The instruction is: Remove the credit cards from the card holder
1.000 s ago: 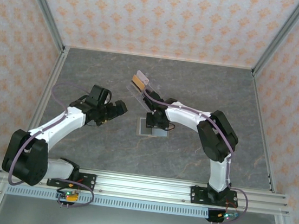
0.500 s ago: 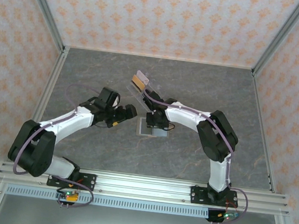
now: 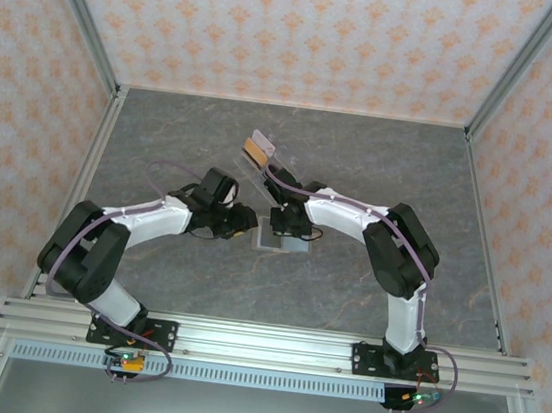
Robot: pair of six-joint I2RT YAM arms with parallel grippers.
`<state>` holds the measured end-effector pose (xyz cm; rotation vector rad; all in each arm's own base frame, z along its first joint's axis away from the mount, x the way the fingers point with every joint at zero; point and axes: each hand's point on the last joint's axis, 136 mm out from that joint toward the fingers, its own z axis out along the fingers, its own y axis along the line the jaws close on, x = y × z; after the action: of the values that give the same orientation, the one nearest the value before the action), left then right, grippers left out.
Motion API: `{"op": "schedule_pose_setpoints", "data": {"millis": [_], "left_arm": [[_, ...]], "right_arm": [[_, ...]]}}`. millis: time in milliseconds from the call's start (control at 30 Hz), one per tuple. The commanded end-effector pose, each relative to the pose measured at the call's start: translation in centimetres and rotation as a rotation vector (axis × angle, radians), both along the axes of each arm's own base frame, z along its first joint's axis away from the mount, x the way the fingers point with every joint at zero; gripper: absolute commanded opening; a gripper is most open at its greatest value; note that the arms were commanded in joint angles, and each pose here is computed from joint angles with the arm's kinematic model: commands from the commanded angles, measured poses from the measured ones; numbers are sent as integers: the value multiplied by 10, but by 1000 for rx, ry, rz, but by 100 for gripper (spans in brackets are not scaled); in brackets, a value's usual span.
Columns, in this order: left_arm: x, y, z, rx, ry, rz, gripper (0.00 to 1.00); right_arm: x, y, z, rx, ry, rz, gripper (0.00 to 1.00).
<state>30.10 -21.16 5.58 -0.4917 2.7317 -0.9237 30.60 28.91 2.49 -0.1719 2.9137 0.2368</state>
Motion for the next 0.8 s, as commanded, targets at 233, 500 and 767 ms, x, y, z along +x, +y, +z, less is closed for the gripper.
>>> {"op": "schedule_pose_setpoints", "data": {"millis": [233, 500, 767], "left_arm": [[19, -26, -7, -13, -6, -15, 29], [22, -29, -13, -31, -8, -1, 27], [21, -27, -20, -12, 12, -2, 26]], "right_arm": [[-19, -22, -31, -88, 69, -13, 23], [-19, -20, -28, -70, 68, -15, 21], [-20, -23, -25, -70, 59, -19, 21]]}}
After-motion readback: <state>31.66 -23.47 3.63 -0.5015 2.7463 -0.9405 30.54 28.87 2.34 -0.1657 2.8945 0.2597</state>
